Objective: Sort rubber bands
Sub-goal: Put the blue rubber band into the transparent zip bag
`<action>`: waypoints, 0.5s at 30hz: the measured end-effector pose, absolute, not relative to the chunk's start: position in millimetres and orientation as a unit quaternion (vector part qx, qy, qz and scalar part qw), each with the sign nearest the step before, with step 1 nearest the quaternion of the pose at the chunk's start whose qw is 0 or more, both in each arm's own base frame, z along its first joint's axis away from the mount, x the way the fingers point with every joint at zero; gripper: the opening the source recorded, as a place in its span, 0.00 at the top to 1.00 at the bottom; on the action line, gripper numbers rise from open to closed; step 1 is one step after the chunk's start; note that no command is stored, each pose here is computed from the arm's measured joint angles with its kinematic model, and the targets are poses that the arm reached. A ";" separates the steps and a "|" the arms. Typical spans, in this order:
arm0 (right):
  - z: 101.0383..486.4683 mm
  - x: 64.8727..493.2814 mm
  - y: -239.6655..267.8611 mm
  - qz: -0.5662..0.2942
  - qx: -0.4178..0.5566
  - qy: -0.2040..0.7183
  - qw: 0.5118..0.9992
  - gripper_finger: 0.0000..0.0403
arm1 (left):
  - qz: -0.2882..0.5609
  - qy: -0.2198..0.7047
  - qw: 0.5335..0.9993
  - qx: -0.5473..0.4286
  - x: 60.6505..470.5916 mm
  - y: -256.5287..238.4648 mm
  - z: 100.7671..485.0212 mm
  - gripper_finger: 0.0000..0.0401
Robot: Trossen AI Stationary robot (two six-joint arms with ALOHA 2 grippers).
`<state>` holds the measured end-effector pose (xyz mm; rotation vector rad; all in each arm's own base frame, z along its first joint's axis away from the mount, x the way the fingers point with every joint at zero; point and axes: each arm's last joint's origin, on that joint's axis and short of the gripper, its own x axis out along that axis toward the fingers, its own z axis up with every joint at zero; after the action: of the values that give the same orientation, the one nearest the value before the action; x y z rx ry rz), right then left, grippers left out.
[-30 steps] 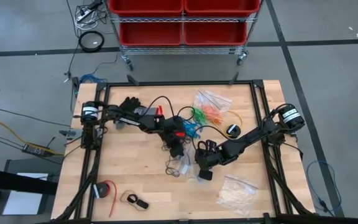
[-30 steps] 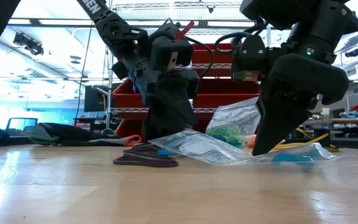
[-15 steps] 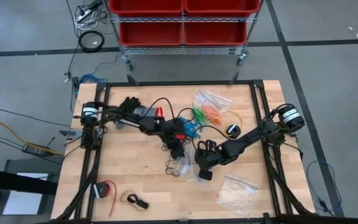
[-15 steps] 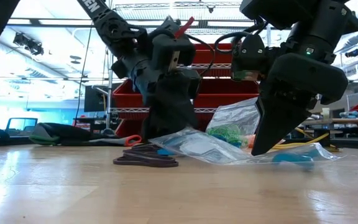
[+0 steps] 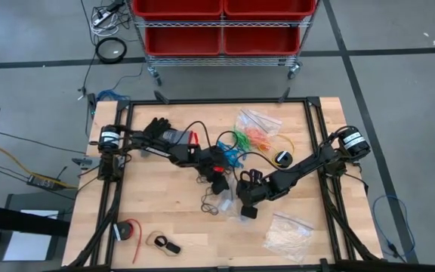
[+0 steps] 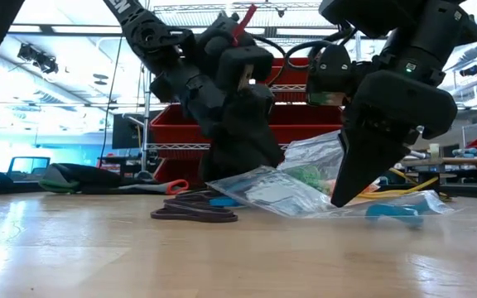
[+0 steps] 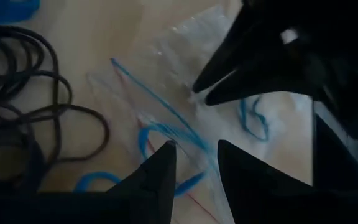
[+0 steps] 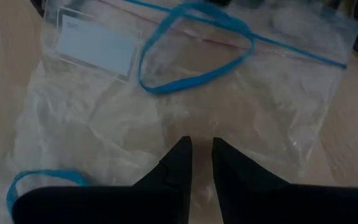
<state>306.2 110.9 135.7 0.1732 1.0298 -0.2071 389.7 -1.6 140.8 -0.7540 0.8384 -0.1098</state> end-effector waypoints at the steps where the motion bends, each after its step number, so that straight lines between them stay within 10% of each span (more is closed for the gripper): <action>1: 135.8 306.3 110.8 -0.099 0.082 0.490 0.862 0.87 | -0.050 0.399 0.843 -0.357 389.8 -1.6 139.0 0.68; 11: 136.1 306.5 110.8 -0.101 0.083 0.488 0.863 0.87 | -0.077 0.399 0.841 -0.357 396.0 -5.4 121.5 0.71; 15: 136.3 306.8 110.4 -0.109 0.083 0.484 0.864 0.87 | -0.107 0.379 0.861 -0.322 395.3 -2.7 136.3 0.90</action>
<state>306.8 110.4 136.3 0.1733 1.0142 -0.2281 395.3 -2.7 136.3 -0.6755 0.7951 -0.2241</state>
